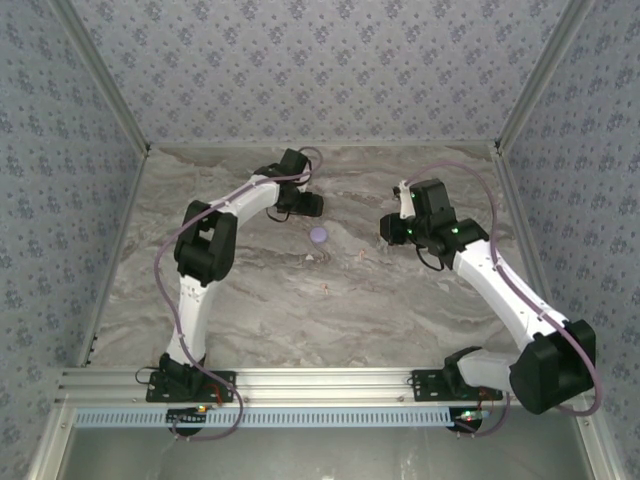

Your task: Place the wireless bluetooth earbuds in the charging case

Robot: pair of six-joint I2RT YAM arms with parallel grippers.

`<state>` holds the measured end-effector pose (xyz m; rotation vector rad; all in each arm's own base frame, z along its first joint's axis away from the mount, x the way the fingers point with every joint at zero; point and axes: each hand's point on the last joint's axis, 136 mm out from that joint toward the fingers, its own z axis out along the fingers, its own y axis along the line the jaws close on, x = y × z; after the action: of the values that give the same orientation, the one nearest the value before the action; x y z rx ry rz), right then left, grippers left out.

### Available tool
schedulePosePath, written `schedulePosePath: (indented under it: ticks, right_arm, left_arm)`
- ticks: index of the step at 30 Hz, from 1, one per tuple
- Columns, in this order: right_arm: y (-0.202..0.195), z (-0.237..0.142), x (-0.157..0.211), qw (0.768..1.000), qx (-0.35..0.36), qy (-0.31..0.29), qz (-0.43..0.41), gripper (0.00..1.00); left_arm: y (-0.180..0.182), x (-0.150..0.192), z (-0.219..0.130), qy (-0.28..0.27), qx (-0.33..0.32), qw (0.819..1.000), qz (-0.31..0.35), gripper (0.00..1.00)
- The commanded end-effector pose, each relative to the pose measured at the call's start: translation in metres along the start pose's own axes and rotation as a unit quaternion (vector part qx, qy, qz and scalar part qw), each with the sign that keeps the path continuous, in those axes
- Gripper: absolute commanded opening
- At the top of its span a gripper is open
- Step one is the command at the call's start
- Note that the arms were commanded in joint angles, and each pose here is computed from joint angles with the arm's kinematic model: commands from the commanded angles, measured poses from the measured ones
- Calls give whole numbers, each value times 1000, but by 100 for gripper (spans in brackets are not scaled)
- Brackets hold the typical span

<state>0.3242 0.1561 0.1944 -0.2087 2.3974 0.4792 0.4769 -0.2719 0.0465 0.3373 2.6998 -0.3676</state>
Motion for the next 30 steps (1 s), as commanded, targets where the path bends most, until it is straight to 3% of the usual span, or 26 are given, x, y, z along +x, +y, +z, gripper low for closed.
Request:
schedulePosePath:
  ticks: [1,12,30]
  right_arm:
    - [-2,10,9,1000,-4,29,6,22]
    - [-1,26,15,998,-16,54,12,23]
    - [1,57,23,995,-33,96,18,24]
  left_arm:
    - [0,-8,-4,4,5,1000,4,73]
    - [-6,-4,10,29,36,999,9,73]
    - [-31,5,-14,31,109,994,-13,70]
